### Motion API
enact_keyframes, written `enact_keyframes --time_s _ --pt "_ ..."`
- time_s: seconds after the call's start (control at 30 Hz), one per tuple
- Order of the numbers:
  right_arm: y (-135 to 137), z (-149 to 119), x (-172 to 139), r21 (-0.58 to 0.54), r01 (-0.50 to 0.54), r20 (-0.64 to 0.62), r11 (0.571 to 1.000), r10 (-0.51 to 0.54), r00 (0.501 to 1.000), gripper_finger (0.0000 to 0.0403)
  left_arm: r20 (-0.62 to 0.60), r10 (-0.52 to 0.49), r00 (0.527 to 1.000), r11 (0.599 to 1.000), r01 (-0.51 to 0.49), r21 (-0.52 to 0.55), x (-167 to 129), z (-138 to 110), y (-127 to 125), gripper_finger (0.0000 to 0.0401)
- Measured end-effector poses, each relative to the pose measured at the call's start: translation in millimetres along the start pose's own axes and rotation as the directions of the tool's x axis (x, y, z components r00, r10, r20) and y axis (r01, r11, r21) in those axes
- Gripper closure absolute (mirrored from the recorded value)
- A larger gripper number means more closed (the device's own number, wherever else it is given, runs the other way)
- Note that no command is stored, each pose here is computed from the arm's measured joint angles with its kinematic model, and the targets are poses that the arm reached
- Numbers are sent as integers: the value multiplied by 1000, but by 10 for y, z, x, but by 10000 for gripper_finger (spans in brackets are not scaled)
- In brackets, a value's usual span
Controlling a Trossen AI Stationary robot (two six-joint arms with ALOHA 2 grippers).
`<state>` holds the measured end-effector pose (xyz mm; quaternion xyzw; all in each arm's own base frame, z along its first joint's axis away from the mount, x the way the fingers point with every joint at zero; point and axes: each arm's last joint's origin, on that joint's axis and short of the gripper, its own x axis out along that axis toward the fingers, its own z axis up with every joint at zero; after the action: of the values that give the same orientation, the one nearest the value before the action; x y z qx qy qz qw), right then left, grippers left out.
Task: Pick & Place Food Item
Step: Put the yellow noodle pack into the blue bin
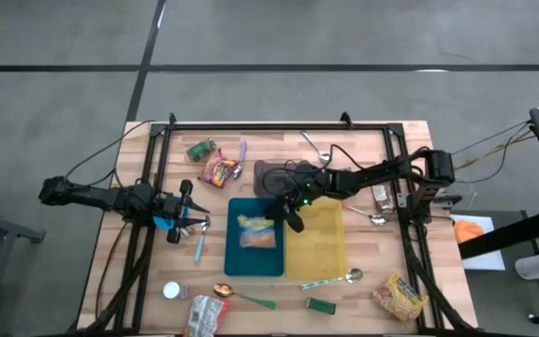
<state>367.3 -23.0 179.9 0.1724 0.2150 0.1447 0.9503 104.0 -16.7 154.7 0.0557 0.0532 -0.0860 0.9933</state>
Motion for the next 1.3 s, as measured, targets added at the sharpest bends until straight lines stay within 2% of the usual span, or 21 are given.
enact_keyframes --time_s 0.1,0.23,0.6,0.77,0.9,1.03,1.2,1.3 --pt "2 9 0 -33 -2 10 999 2 1000 234 0 0 1000 1000 0 0 0 0 0 282" --pt "5 14 -4 -42 -2 11 999 2 1000 210 0 0 1000 1000 0 0 0 0 0 282" --pt "209 227 -206 -142 -25 67 990 35 997 206 0 0 1000 1000 0 -1 0 0 0 281" --pt "311 231 -308 -200 -33 68 979 47 997 206 0 0 1000 1000 0 -3 0 0 0 281" --pt "374 201 -456 -190 -27 87 981 44 995 207 0 2 1000 1000 -2 -3 0 0 1 281" --pt "472 101 -592 -129 77 108 989 -63 992 207 0 2 1000 1000 -2 -3 0 0 1 281" --pt "702 -64 -740 -149 269 -37 951 -277 960 207 -1 2 1000 1000 -2 -2 0 -1 1 281" --pt "879 -50 -859 -87 313 -46 946 -318 947 207 -1 2 1000 1000 -2 -2 0 0 1 281"
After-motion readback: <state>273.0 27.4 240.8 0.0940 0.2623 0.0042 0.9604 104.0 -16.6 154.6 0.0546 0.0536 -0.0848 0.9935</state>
